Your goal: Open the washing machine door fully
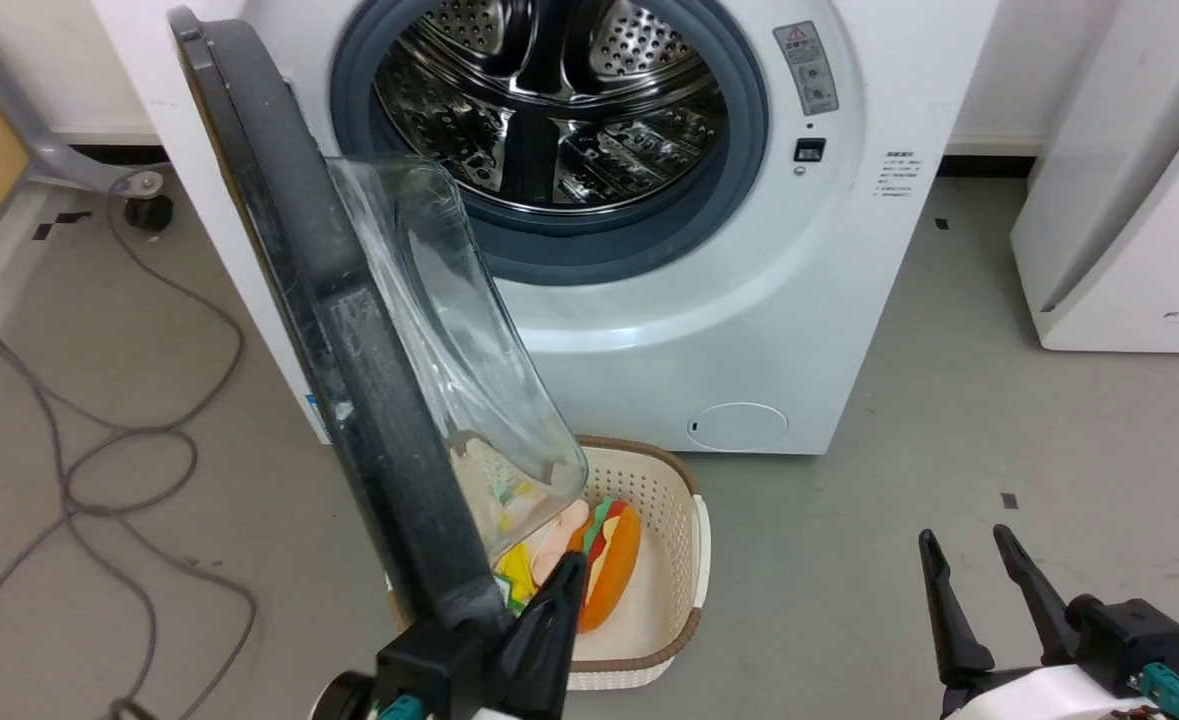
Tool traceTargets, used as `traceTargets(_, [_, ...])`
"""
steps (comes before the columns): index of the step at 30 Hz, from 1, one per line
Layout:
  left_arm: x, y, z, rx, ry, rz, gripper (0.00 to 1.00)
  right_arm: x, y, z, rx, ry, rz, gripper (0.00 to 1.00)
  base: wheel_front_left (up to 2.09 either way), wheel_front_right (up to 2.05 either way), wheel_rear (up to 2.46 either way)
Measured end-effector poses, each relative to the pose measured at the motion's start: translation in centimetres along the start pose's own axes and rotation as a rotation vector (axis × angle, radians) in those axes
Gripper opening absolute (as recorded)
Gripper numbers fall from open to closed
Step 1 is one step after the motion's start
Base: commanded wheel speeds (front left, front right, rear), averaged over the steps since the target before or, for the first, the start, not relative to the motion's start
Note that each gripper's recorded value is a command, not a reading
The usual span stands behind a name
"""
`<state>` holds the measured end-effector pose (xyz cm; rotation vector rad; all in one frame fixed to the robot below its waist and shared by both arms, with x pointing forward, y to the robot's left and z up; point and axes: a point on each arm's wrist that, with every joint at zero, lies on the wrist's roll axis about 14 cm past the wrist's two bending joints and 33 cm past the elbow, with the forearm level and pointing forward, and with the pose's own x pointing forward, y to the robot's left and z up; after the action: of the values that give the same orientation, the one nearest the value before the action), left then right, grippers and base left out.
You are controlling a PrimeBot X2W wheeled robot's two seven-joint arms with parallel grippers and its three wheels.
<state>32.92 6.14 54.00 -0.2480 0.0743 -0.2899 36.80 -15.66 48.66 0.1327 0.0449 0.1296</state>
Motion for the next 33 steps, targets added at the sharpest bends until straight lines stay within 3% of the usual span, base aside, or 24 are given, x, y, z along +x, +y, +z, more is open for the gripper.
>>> traceTargets(15, [-4.0,4.6,2.1,0.017,-0.031,0.202,0.0,1.5,2.6,0.9,-0.029,-0.017,0.086,1.0,0.0,0.0,0.0])
traceTargets(33, [-12.0,16.7,4.2,0.132,-0.088,0.66,0.0,3.5,7.0,1.1,-0.035,-0.01,0.221,1.0,0.0,0.0,0.0])
